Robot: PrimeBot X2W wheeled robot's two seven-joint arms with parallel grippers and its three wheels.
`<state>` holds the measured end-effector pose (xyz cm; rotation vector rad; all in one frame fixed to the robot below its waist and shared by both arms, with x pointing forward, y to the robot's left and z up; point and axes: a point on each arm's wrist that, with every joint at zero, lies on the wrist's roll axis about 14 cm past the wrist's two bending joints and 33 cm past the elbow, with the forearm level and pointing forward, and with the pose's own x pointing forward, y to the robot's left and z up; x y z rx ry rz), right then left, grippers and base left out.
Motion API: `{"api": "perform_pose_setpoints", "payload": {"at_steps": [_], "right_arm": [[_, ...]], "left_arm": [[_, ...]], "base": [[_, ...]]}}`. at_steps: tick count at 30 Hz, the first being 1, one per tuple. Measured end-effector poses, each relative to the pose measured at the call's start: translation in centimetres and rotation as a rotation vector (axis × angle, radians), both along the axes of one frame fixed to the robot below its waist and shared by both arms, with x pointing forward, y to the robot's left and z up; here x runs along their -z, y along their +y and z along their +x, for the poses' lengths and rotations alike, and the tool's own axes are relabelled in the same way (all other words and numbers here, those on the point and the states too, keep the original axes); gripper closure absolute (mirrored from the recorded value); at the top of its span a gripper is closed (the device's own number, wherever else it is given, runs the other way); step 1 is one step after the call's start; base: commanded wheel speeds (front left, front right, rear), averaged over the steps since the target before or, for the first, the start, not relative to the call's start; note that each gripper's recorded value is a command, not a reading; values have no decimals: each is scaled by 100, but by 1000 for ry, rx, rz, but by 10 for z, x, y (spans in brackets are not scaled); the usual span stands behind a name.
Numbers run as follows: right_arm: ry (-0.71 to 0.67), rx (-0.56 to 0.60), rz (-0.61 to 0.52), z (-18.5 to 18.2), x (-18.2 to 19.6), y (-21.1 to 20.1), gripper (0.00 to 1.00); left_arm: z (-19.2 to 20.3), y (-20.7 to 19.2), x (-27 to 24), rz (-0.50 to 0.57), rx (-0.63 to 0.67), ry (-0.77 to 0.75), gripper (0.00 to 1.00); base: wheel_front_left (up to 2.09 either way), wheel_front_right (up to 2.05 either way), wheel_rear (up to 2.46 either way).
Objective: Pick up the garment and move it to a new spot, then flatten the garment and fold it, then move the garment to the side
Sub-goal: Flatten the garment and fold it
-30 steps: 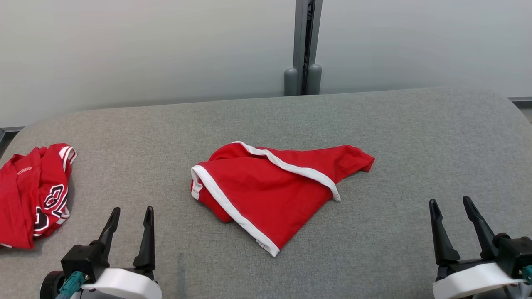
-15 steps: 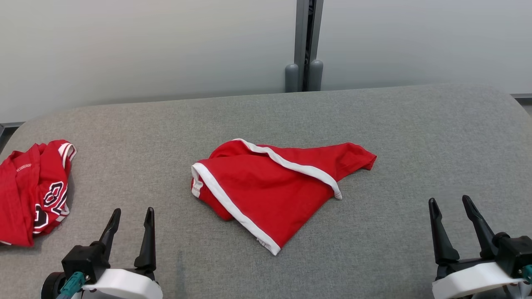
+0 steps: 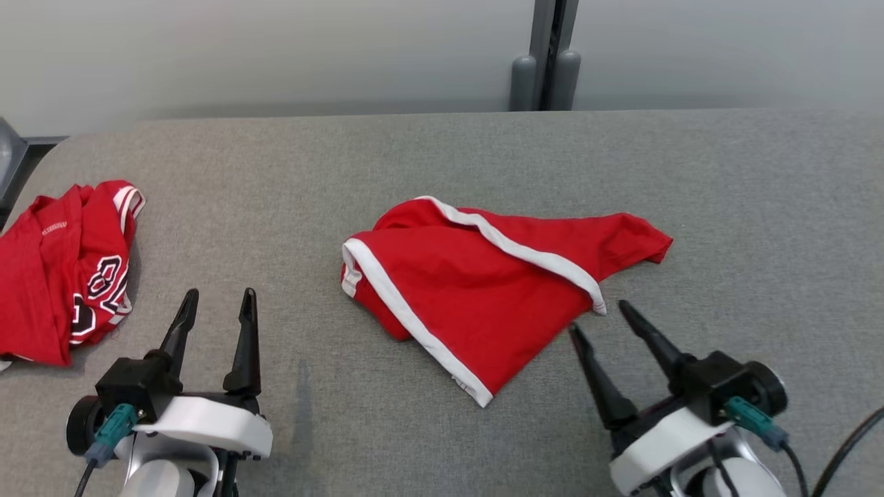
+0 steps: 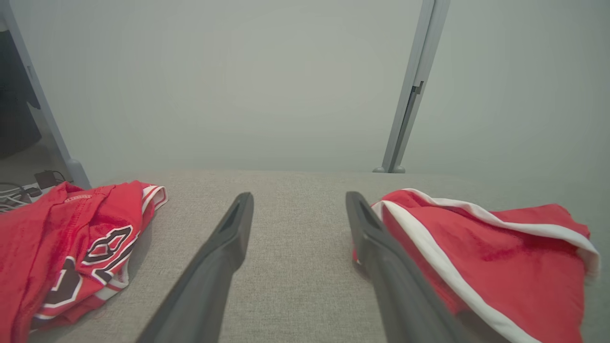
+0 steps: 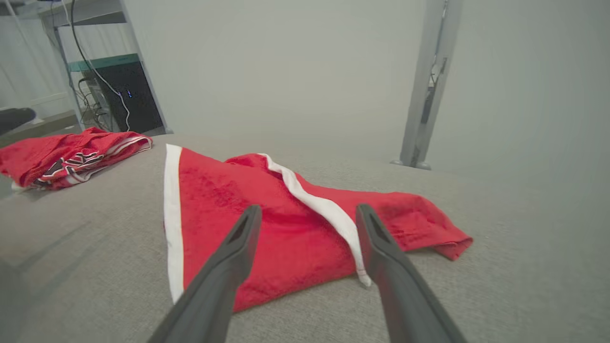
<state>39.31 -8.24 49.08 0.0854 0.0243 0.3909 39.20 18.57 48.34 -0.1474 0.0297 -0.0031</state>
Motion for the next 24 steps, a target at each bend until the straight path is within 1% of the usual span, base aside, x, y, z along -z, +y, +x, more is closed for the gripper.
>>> {"api": "perform_pose_setpoints", "payload": {"at_steps": [3, 4, 5, 8, 13, 17, 18, 19, 20, 21, 22, 23, 24], "right_arm": [[35, -132, -8, 1, 11, 40, 0], [57, -171, -13, -1, 18, 51, 0], [98, -240, -21, -5, 32, 69, 0], [165, -326, -40, -12, 55, 90, 0], [273, -417, -101, -23, 95, 102, 0], [326, -449, -137, -24, 112, 106, 0], [334, -448, -129, -23, 113, 107, 0], [339, -444, -121, -21, 113, 107, 10], [343, -439, -119, -20, 114, 106, 51], [343, -433, -113, -18, 113, 105, 63], [340, -426, -109, -15, 112, 104, 90], [331, -418, -100, -12, 109, 103, 100], [328, -411, -99, -10, 108, 101, 100]], "left_arm": [[8, 5, 0, 4, -16, -4, 0], [10, 6, 1, 6, -19, -4, 0], [14, 9, 3, 3, -30, 1, 0], [18, 14, 7, -5, -50, 6, 0], [20, 24, 20, 0, -81, 39, 0], [24, 28, 21, 1, -100, 36, 0], [24, 28, 22, 0, -100, 38, 0], [24, 28, 22, 0, -100, 38, 0], [25, 28, 22, 4, -101, 37, 0], [25, 29, 22, 7, -102, 35, 0], [25, 29, 21, 7, -102, 33, 0], [26, 28, 21, 6, -100, 30, 0], [26, 28, 20, 6, -100, 28, 0]], "base": [[0, 0, 0], [0, 0, 0], [0, 0, 0], [0, 0, 0], [0, 0, 0], [0, 0, 0], [0, 0, 0], [0, 0, 0], [0, 0, 0], [0, 0, 0], [0, 0, 0], [0, 0, 0], [0, 0, 0]]}}
